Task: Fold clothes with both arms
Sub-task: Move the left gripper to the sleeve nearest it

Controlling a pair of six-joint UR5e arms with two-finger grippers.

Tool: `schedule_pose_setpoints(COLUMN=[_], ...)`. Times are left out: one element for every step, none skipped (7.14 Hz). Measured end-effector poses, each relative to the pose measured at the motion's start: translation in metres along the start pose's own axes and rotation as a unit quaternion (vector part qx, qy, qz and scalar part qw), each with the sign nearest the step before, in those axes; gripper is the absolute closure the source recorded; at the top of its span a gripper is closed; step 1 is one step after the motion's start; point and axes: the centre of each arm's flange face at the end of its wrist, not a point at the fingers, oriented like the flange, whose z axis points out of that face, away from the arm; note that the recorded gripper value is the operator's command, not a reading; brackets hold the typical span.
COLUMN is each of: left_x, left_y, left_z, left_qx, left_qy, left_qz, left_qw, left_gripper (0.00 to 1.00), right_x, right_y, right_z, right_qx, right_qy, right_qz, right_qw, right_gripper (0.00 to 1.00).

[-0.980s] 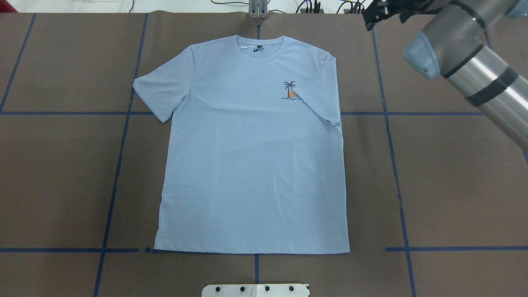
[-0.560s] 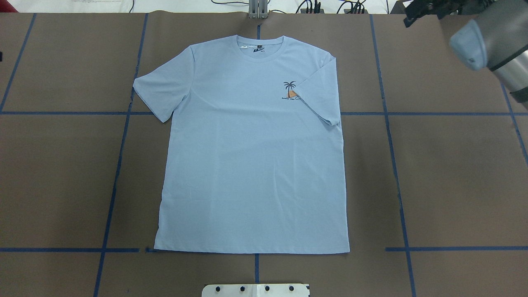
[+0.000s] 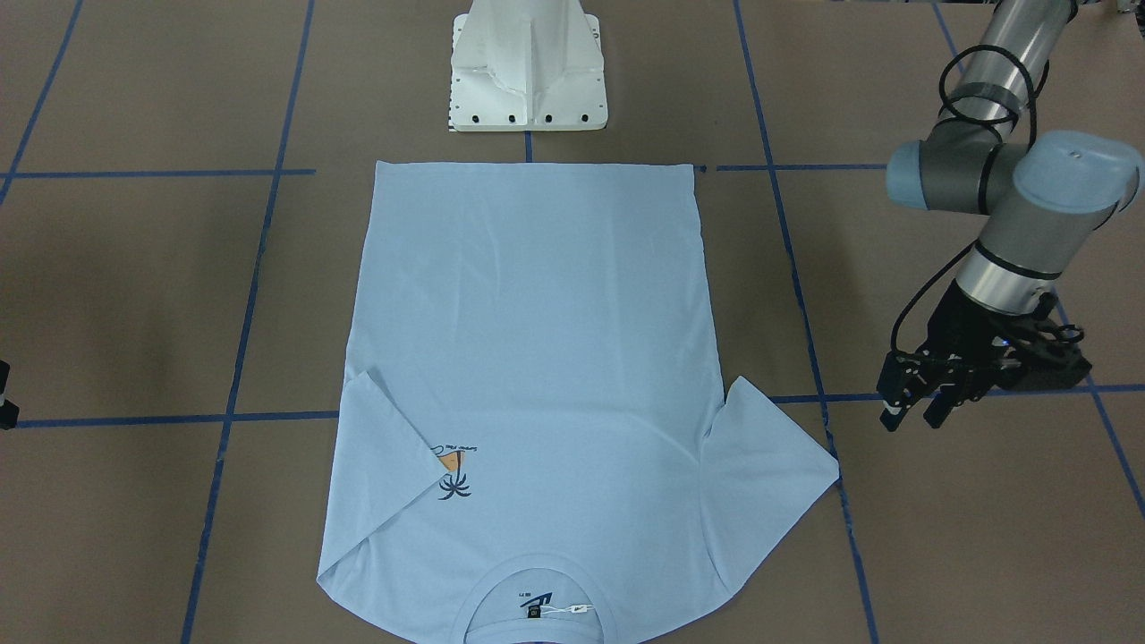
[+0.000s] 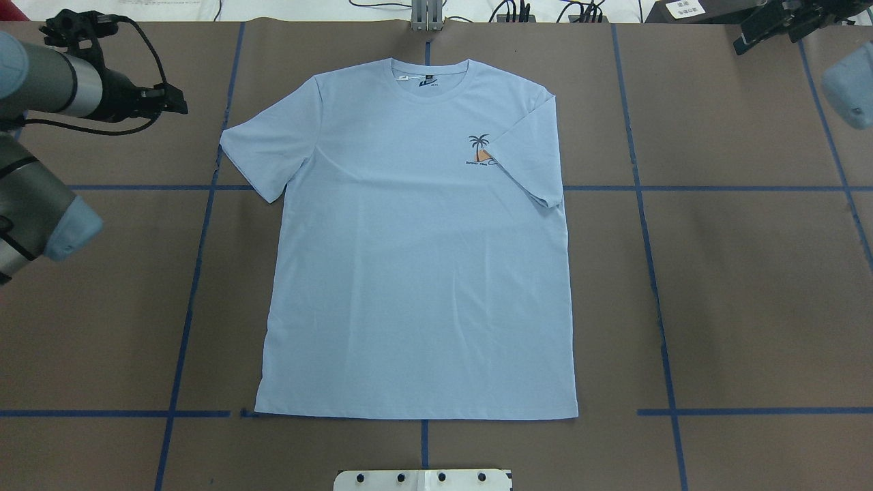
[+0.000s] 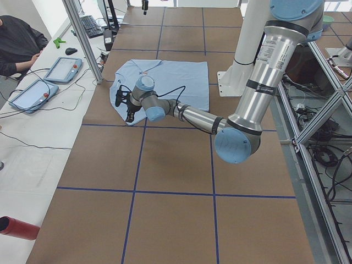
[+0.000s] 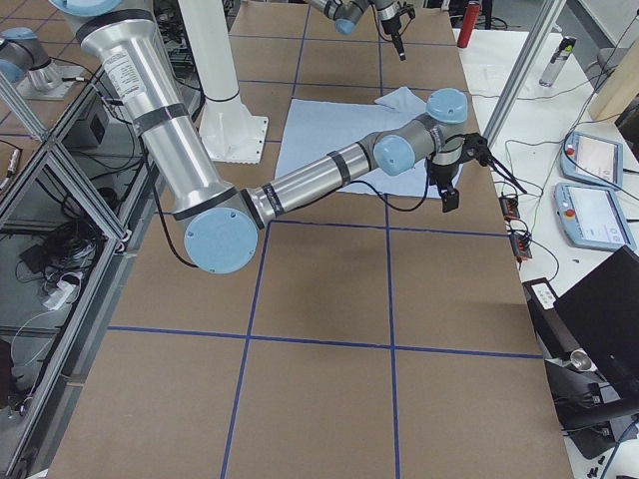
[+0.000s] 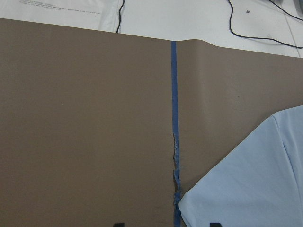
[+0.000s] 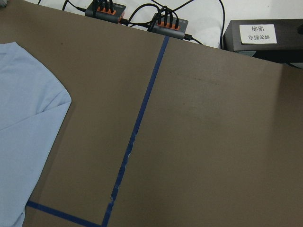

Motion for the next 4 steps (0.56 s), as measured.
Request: schedule_pose_setpoints(left_x=[0.008,0.009,0.012,0.018], left_y=[0.006,0.011,0.017,0.021], left_z=[0.023,0.045,0.063,0.076], left_qx=[0.007,0.015,0.023,0.027], left_qy=[-0.002,-0.005,-0.009,-0.015], left_qz=[-0.009,-0.02,-0.024,-0.025], left_qw=[0.9999,0.9997,0.9994,0.9992], left_gripper=[0.45,0.46,0.46,0.46], right_x=[0.001,0.001,0.001,0.001], right_y=[0.001,0.002,0.002,0.002], right_z=[0.0,0.001,0.002,0.002], right_qx=[0.0,-0.001,-0.002,-0.002], right_qy=[0.0,0.0,0.0,0.0], right_qz=[0.001,0.002,0.002,0.002], right_qw=[1.0,1.0,1.0,1.0], right_gripper=[0.0,0.0,0.0,0.0])
